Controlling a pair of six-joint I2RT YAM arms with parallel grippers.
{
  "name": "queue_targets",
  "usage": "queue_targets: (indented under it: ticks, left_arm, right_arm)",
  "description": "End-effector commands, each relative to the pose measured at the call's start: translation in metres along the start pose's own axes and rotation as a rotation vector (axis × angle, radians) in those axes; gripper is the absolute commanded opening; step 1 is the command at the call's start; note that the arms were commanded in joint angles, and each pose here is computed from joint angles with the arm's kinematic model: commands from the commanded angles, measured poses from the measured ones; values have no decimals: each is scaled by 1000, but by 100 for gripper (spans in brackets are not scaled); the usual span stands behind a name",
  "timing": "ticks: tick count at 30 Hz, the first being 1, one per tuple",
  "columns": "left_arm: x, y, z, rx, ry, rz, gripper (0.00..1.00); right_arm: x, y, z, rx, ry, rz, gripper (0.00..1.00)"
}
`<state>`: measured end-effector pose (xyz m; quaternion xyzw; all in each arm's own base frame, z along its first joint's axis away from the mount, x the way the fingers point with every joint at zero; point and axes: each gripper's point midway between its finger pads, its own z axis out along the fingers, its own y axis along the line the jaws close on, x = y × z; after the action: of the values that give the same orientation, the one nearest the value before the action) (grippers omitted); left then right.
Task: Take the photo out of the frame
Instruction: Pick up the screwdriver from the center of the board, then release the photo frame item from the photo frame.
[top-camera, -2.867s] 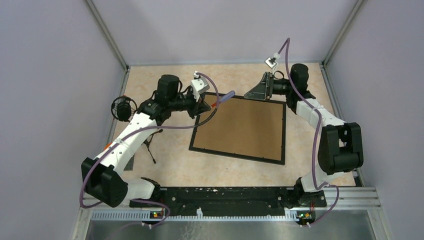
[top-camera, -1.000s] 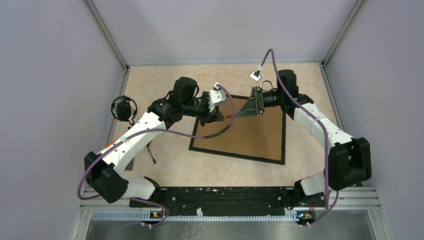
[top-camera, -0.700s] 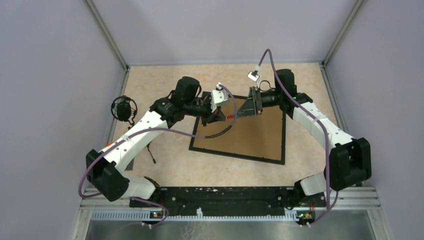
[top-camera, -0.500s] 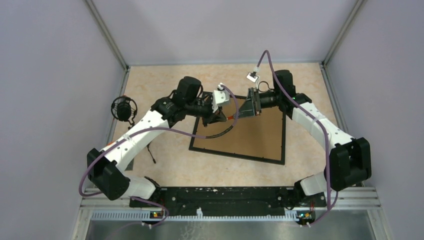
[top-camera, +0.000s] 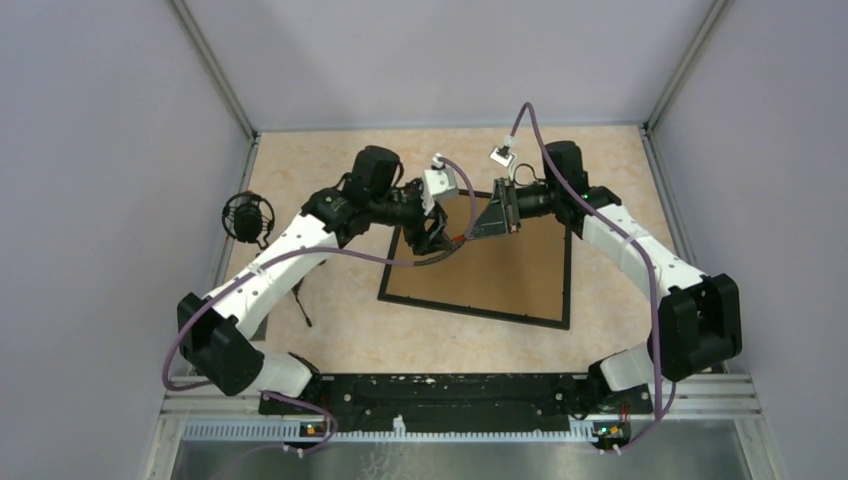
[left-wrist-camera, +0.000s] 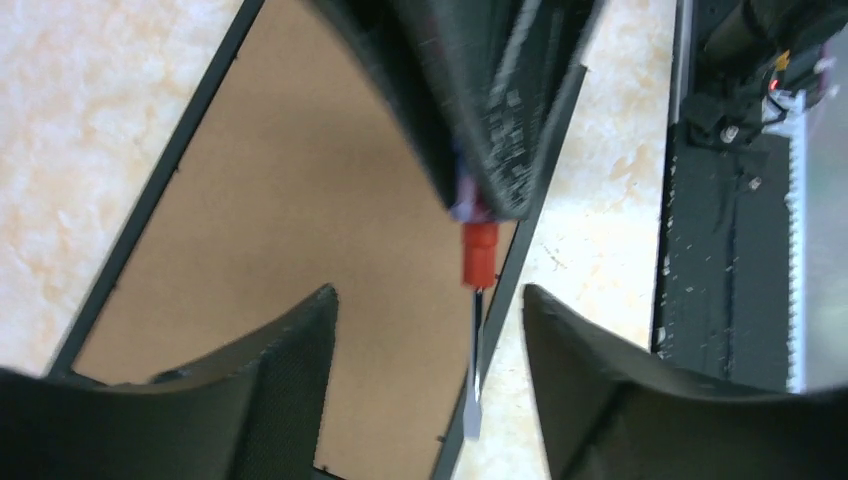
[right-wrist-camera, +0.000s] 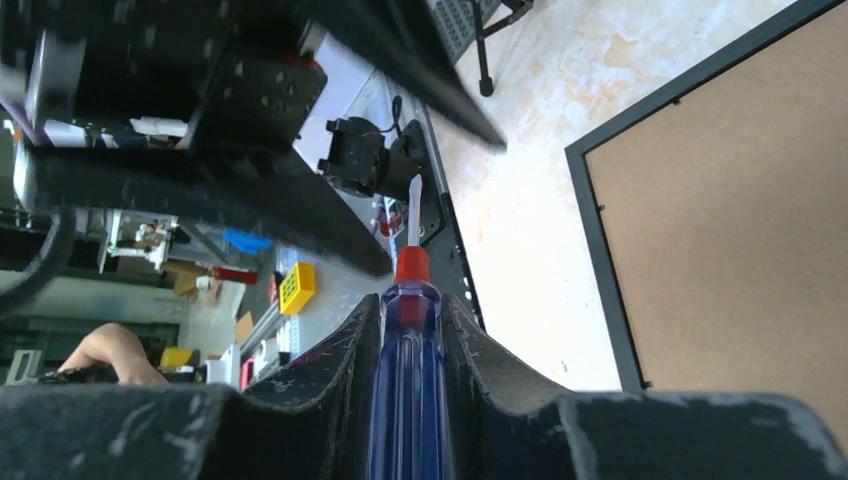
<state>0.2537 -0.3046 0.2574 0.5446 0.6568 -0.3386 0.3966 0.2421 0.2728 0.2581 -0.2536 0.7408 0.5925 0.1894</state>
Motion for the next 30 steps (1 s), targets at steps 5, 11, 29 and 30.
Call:
queue_targets:
  ticks: [5, 11, 29, 30]
  left_arm:
    - [27, 75, -45, -142, -66, -241, 85]
    - [110, 112, -39, -261, 87, -467, 84]
    - [214, 123, -25, -293, 110, -875, 58]
    - [217, 123, -26, -298, 109, -881, 57]
  right_arm:
    - [-16, -15, -32, 140, -71, -373, 0]
    - [-8, -42, -45, 305, -130, -704, 0]
    - [14, -73, 45, 215, -226, -848, 0]
    - [16, -75, 48, 213, -232, -832, 0]
